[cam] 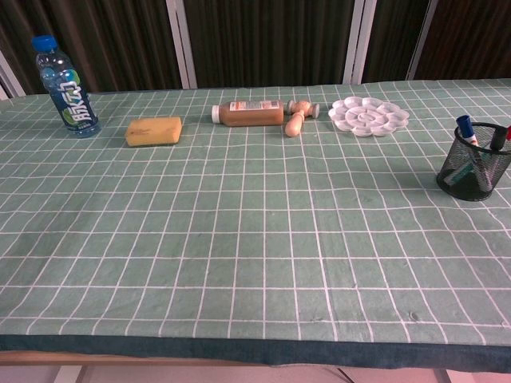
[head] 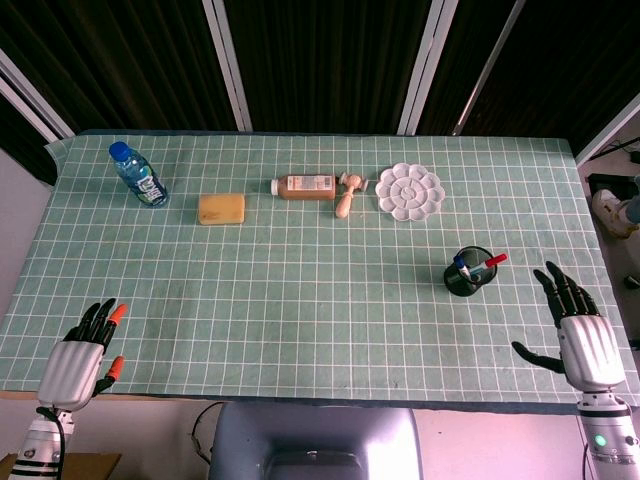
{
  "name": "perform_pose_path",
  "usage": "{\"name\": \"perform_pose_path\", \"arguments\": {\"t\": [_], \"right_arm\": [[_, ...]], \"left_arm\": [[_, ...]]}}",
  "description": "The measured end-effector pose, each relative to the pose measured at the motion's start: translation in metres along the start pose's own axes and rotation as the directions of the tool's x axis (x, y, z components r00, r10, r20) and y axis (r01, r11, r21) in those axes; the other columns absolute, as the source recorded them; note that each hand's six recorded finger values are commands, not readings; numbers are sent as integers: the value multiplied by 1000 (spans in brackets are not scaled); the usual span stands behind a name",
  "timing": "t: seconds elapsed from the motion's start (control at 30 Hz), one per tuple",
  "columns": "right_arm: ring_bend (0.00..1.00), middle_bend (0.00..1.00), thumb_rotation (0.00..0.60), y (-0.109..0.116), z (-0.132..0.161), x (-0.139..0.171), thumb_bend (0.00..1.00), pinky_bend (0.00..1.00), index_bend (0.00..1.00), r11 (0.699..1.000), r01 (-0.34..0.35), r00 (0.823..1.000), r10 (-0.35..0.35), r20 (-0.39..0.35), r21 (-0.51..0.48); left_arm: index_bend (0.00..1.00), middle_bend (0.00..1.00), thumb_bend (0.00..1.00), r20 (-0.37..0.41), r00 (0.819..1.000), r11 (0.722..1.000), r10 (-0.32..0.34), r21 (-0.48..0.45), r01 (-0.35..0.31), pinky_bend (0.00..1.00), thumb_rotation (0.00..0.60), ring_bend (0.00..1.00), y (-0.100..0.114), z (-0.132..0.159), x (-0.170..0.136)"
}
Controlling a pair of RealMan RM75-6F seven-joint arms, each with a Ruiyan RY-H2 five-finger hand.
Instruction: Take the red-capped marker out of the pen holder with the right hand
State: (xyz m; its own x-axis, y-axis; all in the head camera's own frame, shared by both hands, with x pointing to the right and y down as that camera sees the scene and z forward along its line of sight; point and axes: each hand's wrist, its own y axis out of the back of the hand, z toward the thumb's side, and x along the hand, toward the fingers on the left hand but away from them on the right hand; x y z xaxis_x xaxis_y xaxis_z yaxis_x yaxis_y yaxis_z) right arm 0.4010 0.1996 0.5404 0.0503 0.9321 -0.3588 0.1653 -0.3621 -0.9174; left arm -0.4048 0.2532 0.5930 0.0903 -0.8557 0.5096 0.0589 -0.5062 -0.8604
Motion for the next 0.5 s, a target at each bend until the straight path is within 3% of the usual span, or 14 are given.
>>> {"name": "perform_pose_path", "arguments": {"t": [0.17,0.27,0.37,0.5], "right_arm": [[126,117,600,-2,0,-2,120,278,8,999,-11,1000,11,-6,-41],[158,119,600,1,-2,-4,120,298,67,998,1,1000,-2,-7,-59],[331,243,600,5,-10,-7,120,432,168,998,28,999,-27,18,-59],[777,680,600,12,-32,-18,121,743,304,997,74,994,-72,86,-23]], "left_arm": [[56,0,386,1,1000,1000,-1,-1,1,357,600,26,0,1,-1],[57,0,387,6,1000,1000,4,1,-4,357,600,26,1,2,0],[56,0,387,7,1000,1000,-5,1,5,357,600,26,-1,2,-1],[56,0,387,-3,1000,1000,-9,2,9,357,600,26,-1,-1,-2]]}}
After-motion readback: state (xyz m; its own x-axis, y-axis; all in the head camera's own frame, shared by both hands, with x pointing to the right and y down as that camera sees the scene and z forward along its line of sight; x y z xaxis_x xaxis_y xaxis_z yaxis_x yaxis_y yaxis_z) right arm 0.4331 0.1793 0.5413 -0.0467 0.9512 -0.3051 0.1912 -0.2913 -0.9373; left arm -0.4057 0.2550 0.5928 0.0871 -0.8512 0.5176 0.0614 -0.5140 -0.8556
